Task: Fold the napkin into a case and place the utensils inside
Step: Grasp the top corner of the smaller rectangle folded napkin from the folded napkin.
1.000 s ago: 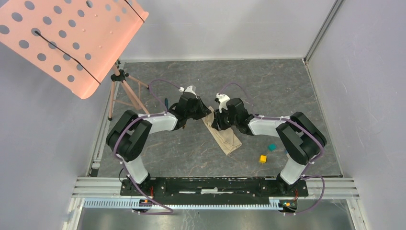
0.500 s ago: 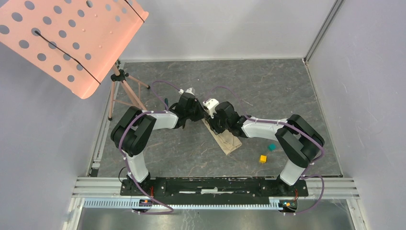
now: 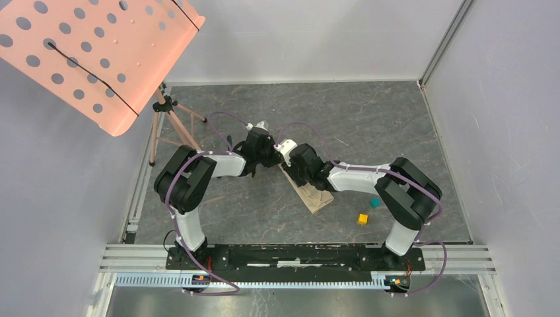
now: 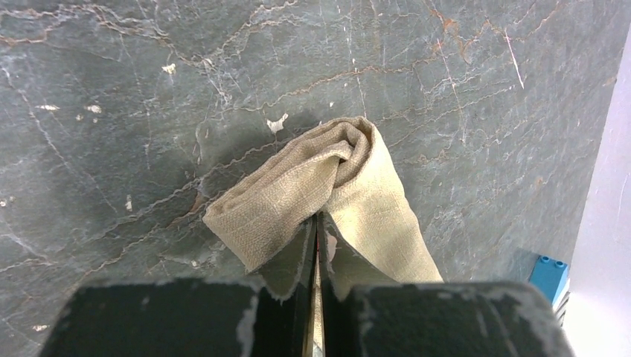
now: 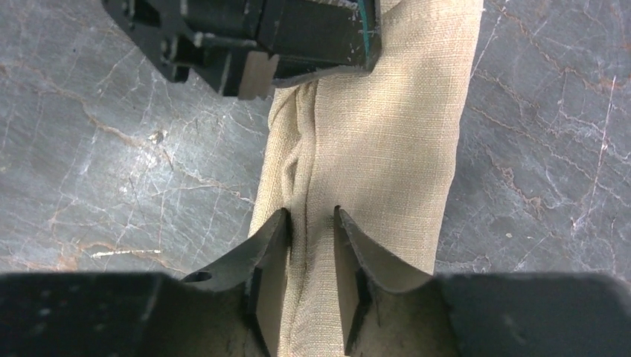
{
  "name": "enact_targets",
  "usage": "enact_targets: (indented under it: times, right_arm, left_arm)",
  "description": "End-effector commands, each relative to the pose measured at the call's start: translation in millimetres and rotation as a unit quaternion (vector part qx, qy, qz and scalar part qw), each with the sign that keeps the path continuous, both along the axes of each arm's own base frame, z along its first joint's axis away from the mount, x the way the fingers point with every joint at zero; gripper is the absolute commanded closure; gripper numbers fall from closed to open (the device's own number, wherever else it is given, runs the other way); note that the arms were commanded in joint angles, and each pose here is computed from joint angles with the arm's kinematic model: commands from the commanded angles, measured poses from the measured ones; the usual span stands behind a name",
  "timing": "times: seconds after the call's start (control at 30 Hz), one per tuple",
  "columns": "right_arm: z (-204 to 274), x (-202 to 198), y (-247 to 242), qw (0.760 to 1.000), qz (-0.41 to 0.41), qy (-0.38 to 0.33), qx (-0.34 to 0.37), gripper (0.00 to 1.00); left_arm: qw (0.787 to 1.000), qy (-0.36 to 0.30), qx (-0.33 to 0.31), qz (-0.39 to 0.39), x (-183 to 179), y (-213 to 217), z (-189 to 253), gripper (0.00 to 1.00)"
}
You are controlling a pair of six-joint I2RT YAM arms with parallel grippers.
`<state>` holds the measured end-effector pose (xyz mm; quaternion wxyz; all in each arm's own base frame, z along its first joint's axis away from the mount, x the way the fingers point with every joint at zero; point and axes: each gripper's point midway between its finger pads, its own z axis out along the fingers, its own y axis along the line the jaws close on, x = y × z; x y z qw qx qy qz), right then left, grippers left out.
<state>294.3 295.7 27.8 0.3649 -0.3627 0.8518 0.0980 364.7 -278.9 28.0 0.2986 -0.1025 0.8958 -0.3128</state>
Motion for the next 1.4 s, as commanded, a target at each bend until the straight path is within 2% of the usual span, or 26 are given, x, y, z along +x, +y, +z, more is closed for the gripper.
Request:
enact_targets:
  times: [0.0, 0.07, 0.2, 0.27, 0.43, 0.5, 0.53, 0.6, 0.7, 0.8, 0.93, 1.1, 1.27, 1.37]
  right_arm:
    - [5, 9, 1, 1.000, -0.019, -0.010, -0.018, 0.72]
    - [8, 8, -2, 0.999, -0.024, -0.013, -0.017, 0.83]
    - [14, -6, -2, 1.000, -0.011, 0.009, -0.006, 0.95]
    - [9, -15, -6, 1.000, -0.010, 0.026, -0.007, 0.98]
    - [-10, -28, -7, 0.998, -0.014, 0.055, 0.005, 0.97]
    - [-15, -29, 0, 0.998, -0.008, 0.067, 0.017, 0.95]
    - [-15, -29, 4, 0.997, -0.006, 0.072, 0.024, 0.91]
    - [-11, -26, 8, 0.997, -0.010, 0.071, 0.036, 0.74]
    - [6, -19, 11, 0.996, -0.015, 0.055, 0.064, 0.61]
    - [29, -10, 15, 0.995, -0.019, 0.034, 0.096, 0.57]
    - [55, 7, 17, 0.989, -0.037, 0.009, 0.143, 0.55]
    - [65, 33, 16, 0.975, -0.077, 0.006, 0.207, 0.63]
    - [62, 49, 34, 0.970, -0.069, 0.019, 0.231, 0.79]
    - [54, 52, 43, 0.969, -0.064, 0.029, 0.237, 0.84]
  left_arm:
    - [1.000, 0.006, 0.012, 0.006, 7, 6, -6, 0.91]
    - [1.000, 0.008, 0.015, 0.009, 8, 7, -8, 0.92]
    - [0.999, 0.020, 0.020, 0.016, 8, 11, -15, 0.94]
    - [0.999, 0.024, 0.020, 0.017, 8, 12, -18, 0.95]
    - [1.000, 0.007, 0.016, 0.006, 10, 9, -8, 0.97]
    - [1.000, -0.002, 0.014, -0.001, 11, 7, 0, 0.97]
    - [1.000, -0.006, 0.009, -0.007, 11, 5, 5, 0.97]
    - [1.000, -0.015, -0.004, -0.023, 9, -1, 18, 0.95]
    - [0.998, -0.036, -0.030, -0.047, 5, -8, 46, 0.82]
    - [0.996, -0.055, -0.045, -0.054, -1, -8, 70, 0.68]
    - [0.997, -0.072, -0.025, -0.034, -4, 7, 84, 0.61]
    - [0.998, -0.057, 0.011, 0.024, -4, 40, 67, 0.60]
    - [0.999, -0.025, -0.010, 0.032, -6, 44, 45, 0.62]
    - [0.999, -0.009, -0.018, 0.040, -9, 43, 32, 0.62]
